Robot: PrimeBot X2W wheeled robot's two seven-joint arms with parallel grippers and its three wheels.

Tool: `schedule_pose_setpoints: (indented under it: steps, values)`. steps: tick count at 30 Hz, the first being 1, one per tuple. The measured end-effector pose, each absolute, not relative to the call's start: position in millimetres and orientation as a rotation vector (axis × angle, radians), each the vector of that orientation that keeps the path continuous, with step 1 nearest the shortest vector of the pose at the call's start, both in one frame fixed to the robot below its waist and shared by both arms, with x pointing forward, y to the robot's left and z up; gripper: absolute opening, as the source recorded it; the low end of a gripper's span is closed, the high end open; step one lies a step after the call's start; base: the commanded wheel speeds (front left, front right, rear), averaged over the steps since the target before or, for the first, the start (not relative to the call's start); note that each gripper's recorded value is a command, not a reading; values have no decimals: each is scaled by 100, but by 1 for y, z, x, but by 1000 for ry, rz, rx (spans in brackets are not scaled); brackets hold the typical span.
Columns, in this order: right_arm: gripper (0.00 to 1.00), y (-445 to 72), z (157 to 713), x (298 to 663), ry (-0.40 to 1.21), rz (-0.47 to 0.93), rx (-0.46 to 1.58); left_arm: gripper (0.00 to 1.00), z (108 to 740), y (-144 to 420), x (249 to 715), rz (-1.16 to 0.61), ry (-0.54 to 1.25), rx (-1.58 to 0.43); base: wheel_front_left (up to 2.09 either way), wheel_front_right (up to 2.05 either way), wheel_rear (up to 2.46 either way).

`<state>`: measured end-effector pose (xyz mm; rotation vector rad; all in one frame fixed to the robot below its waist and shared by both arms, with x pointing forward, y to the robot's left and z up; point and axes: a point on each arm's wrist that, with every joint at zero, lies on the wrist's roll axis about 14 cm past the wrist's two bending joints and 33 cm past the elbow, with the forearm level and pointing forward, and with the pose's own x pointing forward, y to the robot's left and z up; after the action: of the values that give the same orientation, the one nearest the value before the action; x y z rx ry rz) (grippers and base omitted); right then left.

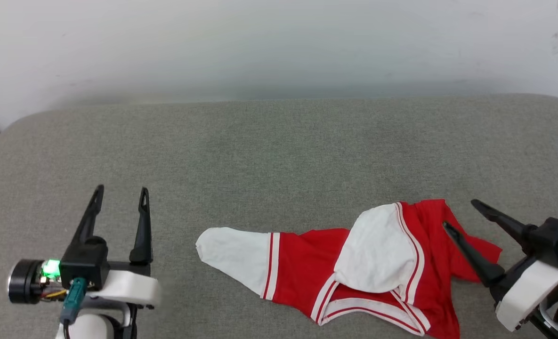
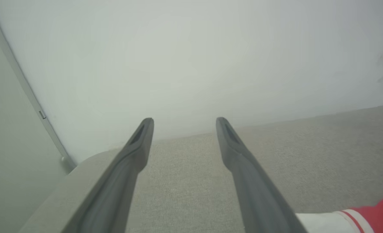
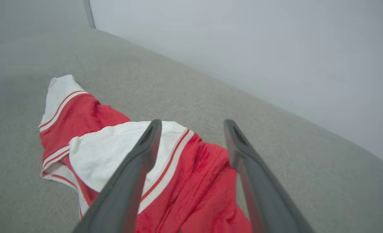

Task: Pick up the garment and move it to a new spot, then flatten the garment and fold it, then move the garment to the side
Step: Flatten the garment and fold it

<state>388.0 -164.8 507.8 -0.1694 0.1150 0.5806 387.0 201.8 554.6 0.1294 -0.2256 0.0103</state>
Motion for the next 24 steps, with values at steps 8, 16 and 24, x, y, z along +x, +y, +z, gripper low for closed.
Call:
schedule_pose_setpoints:
  steps: [8,16,24]
  values:
    - [100,-167,534,376,-32,437,-136,100,585,184,429,-158,-201,243,0,0,0]
    - [100,-163,534,368,-32,376,-122,100,549,150,459,-345,171,298,0,0,0]
    - [100,-161,522,374,5,360,-113,100,463,138,443,-546,729,355,0,0,0]
